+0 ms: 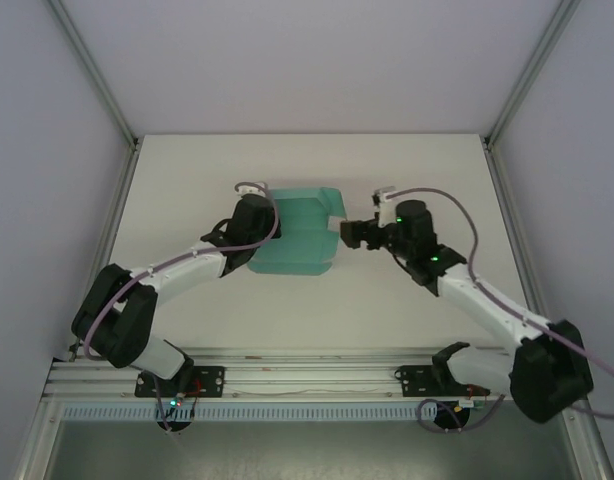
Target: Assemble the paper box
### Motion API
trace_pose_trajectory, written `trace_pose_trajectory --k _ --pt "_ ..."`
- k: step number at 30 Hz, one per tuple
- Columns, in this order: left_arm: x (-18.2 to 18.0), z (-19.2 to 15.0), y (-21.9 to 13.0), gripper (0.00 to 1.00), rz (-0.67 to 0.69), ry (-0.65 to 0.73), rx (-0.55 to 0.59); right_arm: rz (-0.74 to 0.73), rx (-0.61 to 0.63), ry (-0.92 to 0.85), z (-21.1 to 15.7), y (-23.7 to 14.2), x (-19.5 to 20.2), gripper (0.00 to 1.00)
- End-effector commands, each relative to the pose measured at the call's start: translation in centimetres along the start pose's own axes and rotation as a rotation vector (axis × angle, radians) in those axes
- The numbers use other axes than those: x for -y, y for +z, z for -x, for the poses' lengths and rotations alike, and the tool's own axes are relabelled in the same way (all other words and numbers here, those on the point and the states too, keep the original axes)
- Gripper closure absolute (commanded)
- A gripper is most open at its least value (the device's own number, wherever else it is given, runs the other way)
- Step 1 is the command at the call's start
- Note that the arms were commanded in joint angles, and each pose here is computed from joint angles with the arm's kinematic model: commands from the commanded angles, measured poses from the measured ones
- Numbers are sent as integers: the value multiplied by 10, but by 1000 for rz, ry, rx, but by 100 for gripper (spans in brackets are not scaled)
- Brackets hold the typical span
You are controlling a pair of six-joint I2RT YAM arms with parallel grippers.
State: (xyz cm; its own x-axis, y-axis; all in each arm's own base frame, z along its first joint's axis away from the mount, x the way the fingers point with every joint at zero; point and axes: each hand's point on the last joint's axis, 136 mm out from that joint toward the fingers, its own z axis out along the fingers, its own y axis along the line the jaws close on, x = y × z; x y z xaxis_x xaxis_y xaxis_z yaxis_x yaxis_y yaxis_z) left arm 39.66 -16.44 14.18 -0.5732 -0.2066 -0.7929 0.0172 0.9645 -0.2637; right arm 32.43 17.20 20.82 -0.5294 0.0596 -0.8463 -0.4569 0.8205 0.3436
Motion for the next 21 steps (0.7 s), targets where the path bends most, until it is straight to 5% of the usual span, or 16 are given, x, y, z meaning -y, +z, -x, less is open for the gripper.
trace_pose_trajectory --k 1,12,21 --pt "6 3 -7 100 -60 23 8 189 -40 120 -1 -10 -2 8" --pt "20 -1 -11 100 -139 69 -24 636 -225 -139 -1 0 -20 34" --pt "23 -2 -7 100 -148 71 -38 660 -348 -256 -25 16 -38 44"
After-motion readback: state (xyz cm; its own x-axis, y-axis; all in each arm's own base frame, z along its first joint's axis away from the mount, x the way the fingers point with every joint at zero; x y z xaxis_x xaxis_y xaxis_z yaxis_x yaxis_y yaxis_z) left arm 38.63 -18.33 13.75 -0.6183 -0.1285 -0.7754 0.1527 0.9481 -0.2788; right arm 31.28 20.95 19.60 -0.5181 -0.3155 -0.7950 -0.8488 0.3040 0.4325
